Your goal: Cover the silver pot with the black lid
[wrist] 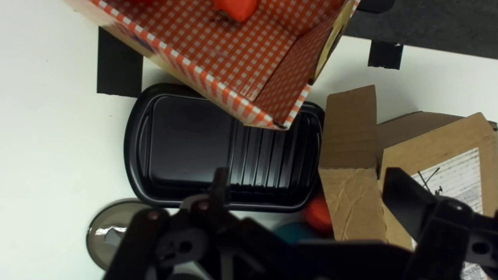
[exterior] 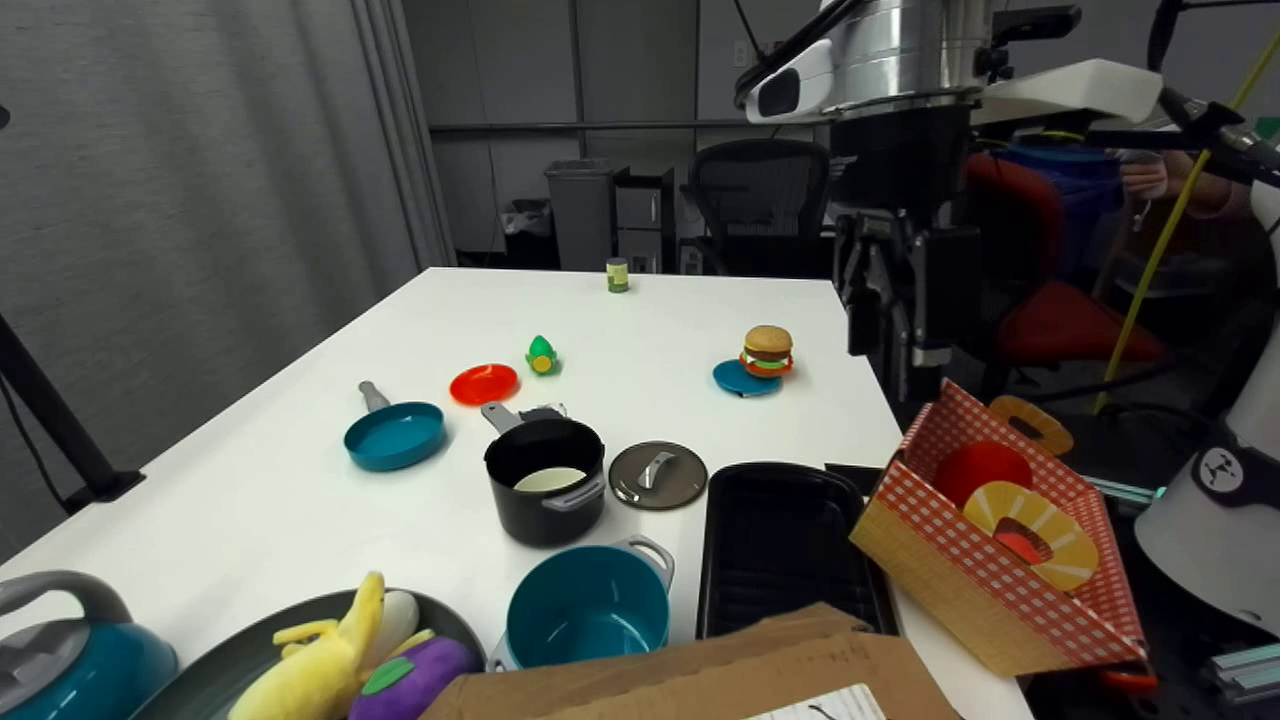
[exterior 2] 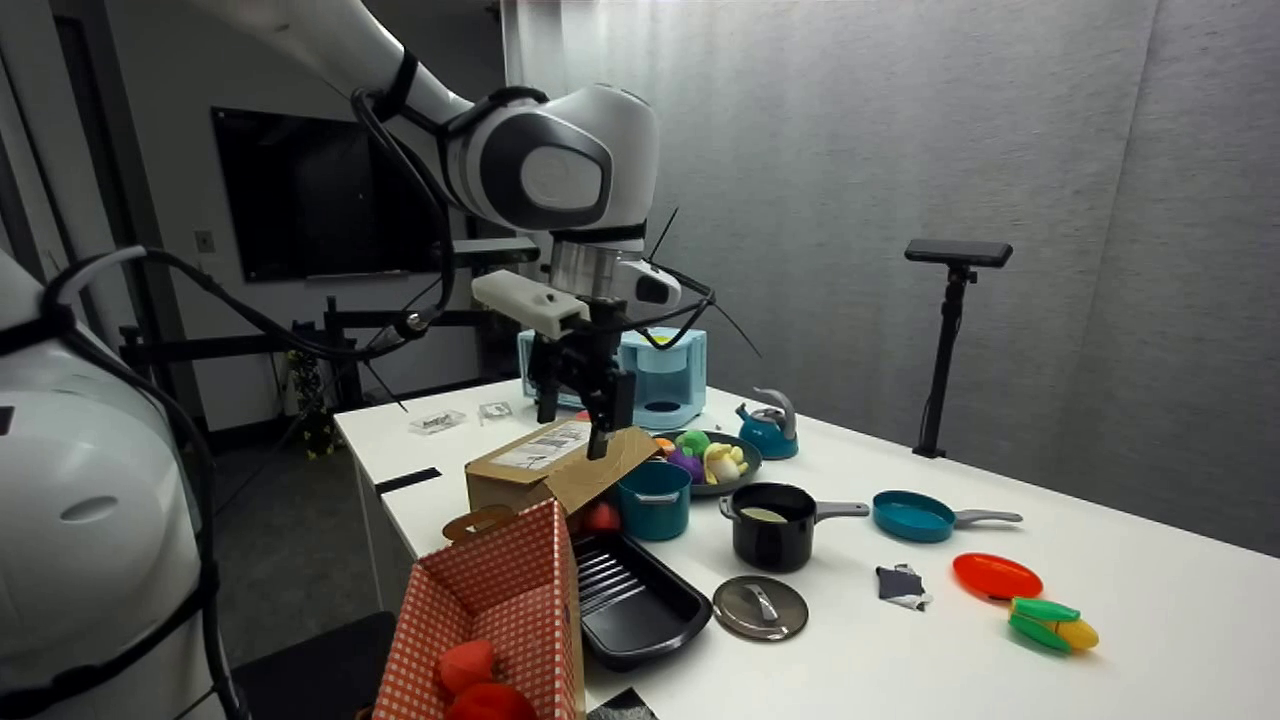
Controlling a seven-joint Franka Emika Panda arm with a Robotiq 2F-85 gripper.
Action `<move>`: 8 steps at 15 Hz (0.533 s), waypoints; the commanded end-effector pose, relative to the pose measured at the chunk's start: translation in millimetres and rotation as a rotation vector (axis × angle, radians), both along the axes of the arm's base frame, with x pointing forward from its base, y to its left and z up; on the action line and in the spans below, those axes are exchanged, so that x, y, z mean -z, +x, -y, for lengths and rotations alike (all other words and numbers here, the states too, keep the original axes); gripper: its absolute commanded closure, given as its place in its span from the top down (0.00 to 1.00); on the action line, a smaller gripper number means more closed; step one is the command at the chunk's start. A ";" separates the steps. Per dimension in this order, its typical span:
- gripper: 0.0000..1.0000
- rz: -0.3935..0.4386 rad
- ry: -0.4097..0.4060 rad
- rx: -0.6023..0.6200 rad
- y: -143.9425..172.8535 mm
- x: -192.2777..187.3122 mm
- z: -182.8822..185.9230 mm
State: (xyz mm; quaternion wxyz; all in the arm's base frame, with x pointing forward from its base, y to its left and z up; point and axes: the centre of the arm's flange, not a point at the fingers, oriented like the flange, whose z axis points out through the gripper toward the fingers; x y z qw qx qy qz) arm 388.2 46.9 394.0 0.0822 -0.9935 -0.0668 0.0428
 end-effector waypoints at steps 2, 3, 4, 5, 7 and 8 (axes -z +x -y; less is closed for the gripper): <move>1.00 0.017 -0.051 -0.050 37.3 4.6 27.9; 1.00 0.019 -0.062 -0.064 44.4 6.1 33.0; 1.00 0.022 -0.073 -0.079 51.4 8.0 37.9; 1.00 0.021 -0.085 -0.095 59.0 10.2 42.0; 1.00 0.016 -0.103 -0.133 72.7 16.0 48.5; 1.00 0.018 -0.113 -0.159 79.6 19.9 50.4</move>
